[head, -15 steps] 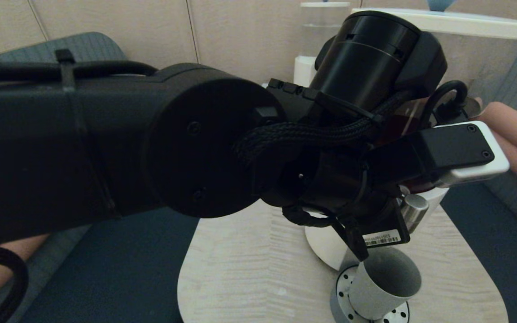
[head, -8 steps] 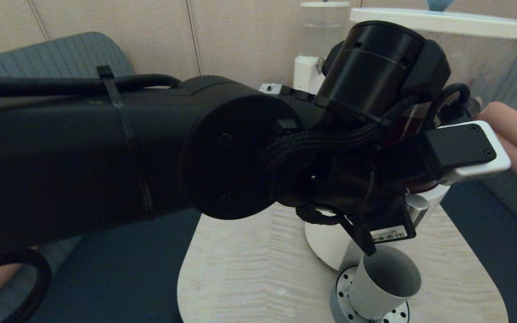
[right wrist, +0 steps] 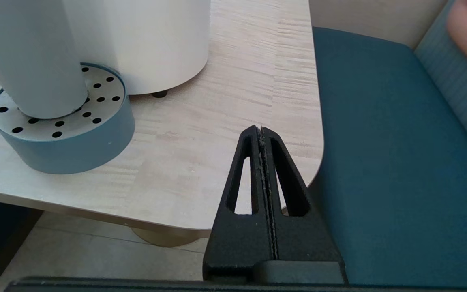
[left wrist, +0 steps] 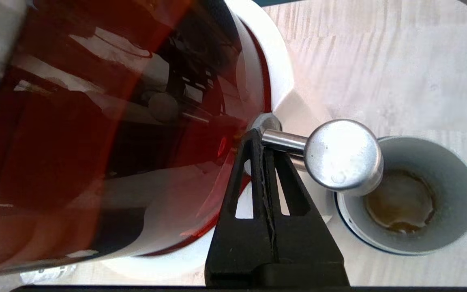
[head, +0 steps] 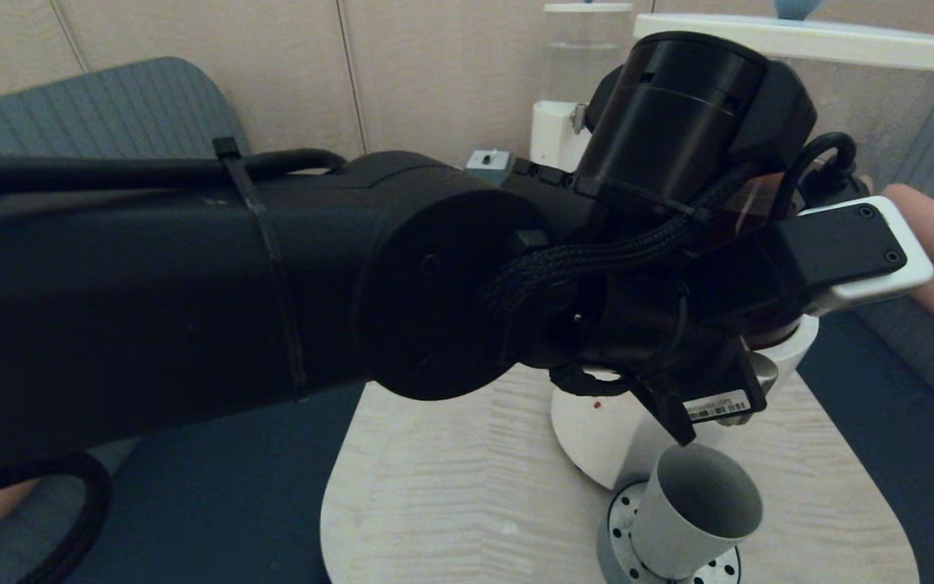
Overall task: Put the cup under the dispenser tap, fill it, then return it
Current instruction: Turn off the faucet
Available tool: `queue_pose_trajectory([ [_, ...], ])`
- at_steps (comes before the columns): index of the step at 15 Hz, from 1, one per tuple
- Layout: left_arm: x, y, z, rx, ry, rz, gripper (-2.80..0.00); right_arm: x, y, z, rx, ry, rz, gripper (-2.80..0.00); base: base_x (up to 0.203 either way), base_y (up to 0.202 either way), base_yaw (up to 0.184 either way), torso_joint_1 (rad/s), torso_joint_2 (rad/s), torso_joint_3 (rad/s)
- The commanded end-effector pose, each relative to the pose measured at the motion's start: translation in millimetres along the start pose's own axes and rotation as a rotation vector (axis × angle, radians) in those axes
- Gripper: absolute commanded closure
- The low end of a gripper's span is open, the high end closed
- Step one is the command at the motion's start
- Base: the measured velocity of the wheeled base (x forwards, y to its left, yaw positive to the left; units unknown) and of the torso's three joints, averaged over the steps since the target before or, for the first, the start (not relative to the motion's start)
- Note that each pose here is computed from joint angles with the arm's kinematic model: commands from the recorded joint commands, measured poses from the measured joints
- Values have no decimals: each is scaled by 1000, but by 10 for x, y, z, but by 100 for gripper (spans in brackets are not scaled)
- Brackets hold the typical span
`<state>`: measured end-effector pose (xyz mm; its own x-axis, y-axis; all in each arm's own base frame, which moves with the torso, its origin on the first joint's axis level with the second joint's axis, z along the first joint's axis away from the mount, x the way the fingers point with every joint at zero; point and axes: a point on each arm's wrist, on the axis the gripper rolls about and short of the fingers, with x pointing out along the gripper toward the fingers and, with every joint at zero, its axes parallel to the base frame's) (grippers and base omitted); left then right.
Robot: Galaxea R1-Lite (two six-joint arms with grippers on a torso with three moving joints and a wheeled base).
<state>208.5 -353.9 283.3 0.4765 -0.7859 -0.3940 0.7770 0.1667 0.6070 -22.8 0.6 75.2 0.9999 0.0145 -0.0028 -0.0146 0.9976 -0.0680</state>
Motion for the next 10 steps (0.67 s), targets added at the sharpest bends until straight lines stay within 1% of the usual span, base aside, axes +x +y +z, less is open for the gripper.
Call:
queue_pose_trajectory([
  [1, 0, 4, 12, 4, -14, 3, 0, 5, 2, -27, -1, 8, 1, 0, 0, 0, 0, 0, 0, 0],
  [7, -32, -4, 2, -4, -8, -2, 0, 7, 2, -31, -1, 9, 2, 0, 0, 0, 0, 0, 0, 0],
  [9, -96, 8, 3, -12, -2, 5, 0, 5, 2, -27, -1, 8, 1, 0, 0, 0, 0, 0, 0, 0],
  [10, -140, 22, -9, -29, 8, 16, 0, 5, 2, -27, -1, 8, 1, 0, 0, 0, 0, 0, 0, 0],
])
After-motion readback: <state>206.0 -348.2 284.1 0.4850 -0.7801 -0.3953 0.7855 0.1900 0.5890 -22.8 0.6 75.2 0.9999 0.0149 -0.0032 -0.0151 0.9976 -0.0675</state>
